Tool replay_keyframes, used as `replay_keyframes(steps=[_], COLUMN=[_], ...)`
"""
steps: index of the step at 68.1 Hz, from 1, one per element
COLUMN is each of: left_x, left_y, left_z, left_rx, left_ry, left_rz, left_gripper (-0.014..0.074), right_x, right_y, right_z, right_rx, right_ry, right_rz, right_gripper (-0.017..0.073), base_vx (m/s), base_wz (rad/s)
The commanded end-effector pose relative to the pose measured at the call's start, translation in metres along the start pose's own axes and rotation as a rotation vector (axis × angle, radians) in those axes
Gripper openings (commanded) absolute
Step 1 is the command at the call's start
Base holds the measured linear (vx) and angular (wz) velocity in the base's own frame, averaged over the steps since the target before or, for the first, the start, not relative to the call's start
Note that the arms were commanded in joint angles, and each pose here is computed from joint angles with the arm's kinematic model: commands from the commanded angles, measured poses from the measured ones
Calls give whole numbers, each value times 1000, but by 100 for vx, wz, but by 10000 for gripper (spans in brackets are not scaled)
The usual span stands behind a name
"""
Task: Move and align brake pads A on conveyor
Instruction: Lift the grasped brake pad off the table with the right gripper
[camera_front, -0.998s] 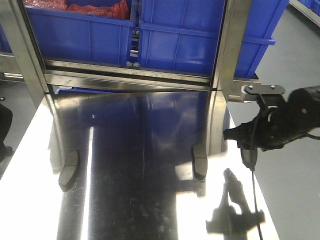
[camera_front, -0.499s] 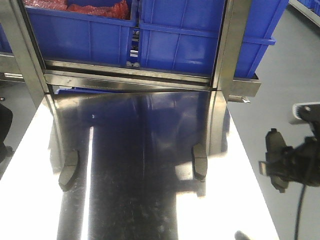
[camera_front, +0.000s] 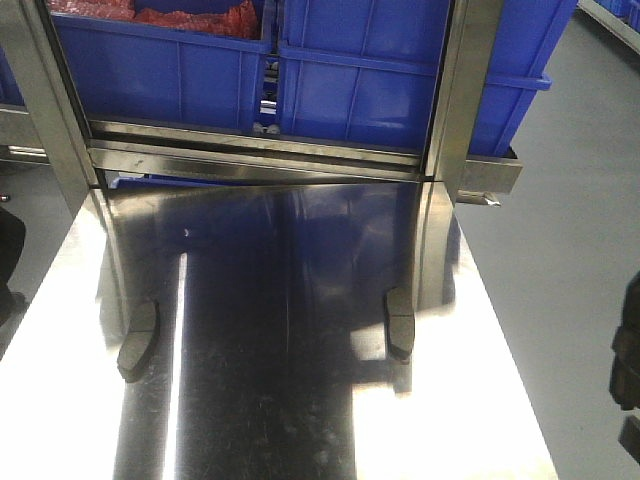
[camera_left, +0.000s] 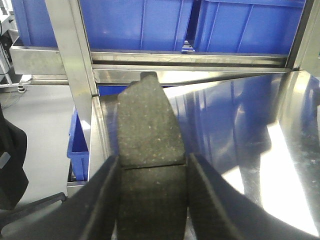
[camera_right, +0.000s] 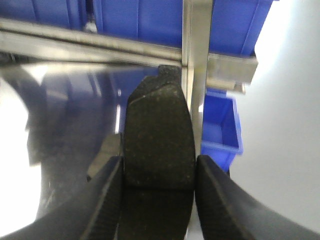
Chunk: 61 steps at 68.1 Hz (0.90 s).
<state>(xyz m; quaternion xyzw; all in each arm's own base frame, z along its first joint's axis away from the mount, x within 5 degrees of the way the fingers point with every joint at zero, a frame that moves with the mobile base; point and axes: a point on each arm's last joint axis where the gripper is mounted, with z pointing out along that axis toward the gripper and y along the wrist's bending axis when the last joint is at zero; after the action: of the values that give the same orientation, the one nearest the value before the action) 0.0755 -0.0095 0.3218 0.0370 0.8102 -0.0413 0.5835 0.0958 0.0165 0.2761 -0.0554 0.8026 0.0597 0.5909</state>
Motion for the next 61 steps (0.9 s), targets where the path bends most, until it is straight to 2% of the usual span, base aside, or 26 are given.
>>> replay_keyframes(steps=[1, 14, 61], left_x=[-17, -17, -17], left_y=[0, 0, 0], left_z=[-4, -4, -4], left_rx=[4, 4, 4], left_ry=[-120, -120, -120], left_rz=[-7, -7, -7], left_gripper=[72, 72, 72], right_x=[-16, -17, -18], right_y=[1, 1, 1], right_z=[-14, -24, -24], right_rx=[-9, -12, -13], right_ry=[-205, -279, -290], right_rz=[-11, -11, -11], right_gripper=[24, 24, 24], base_vx=[0, 0, 0], base_wz=[0, 0, 0])
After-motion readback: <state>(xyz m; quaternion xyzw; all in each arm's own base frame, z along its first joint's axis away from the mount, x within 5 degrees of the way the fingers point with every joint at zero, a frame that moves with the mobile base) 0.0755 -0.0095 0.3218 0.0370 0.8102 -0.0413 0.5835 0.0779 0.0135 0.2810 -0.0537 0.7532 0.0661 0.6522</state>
